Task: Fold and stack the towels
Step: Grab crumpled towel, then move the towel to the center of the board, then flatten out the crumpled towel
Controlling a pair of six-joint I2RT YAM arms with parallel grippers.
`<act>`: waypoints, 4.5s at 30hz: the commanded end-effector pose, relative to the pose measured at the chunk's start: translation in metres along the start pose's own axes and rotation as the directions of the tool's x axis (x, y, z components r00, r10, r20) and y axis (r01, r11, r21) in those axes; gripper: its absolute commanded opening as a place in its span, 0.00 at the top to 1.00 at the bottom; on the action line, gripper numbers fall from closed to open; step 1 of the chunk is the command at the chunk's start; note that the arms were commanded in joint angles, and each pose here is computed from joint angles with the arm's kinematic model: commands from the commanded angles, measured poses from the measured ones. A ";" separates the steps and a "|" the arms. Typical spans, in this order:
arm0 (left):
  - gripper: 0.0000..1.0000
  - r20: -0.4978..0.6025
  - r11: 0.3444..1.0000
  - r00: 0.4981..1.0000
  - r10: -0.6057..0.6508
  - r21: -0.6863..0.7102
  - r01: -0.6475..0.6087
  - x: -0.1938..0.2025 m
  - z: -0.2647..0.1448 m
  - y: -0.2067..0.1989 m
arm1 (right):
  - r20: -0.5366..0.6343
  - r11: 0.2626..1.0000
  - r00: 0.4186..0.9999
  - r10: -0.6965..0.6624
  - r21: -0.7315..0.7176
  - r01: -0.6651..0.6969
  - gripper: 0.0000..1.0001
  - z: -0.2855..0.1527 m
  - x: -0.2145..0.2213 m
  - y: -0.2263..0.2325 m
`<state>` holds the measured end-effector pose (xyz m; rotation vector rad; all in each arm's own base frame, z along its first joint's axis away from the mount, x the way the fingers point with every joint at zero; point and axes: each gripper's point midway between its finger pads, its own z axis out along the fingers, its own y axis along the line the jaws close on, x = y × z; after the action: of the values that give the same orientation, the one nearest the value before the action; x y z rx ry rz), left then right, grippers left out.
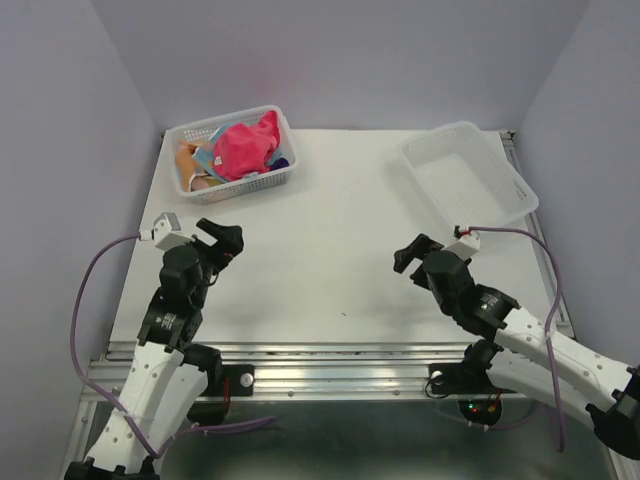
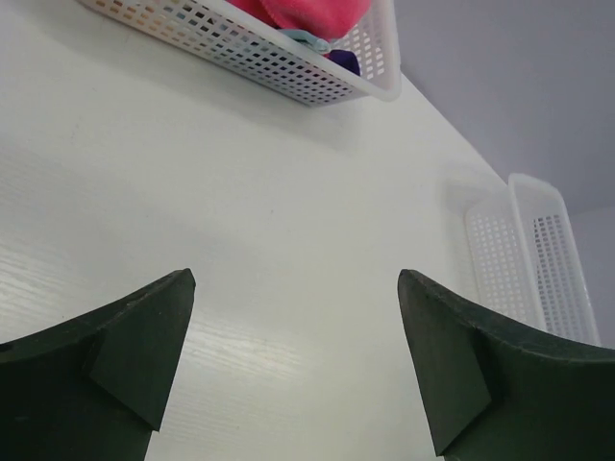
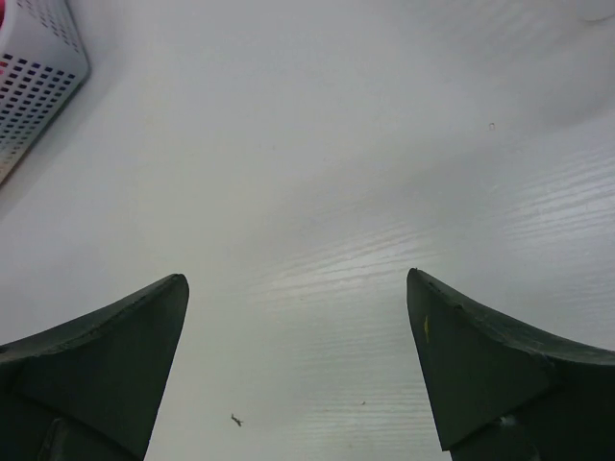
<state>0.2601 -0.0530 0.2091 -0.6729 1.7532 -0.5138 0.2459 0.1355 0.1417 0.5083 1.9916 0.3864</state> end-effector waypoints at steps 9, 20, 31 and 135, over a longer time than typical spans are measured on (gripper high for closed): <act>0.01 0.017 1.000 1.000 0.026 0.001 -0.026 -0.012 0.027 -0.018 | 0.193 0.982 0.964 0.182 -0.076 -0.171 0.00 -0.005 -0.035 0.003; 0.01 0.041 0.962 0.967 0.253 -0.117 -0.246 -0.085 0.143 -0.067 | 0.278 0.995 0.955 0.100 -0.045 -0.092 0.00 0.007 -0.044 0.004; 0.02 -0.145 0.914 0.927 0.345 -0.171 -0.367 -0.090 0.280 -0.058 | 0.299 1.000 0.954 0.013 0.011 -0.018 0.00 0.014 -0.042 -0.005; 0.01 -0.369 0.997 0.927 0.070 0.061 -0.051 0.122 0.054 -0.011 | -0.076 0.981 0.978 -0.194 -0.037 0.192 0.00 0.048 0.037 0.032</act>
<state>0.2860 -0.1212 0.1148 -0.5703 2.1317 -0.5436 0.2629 0.1583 0.0848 0.2917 2.1392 0.2267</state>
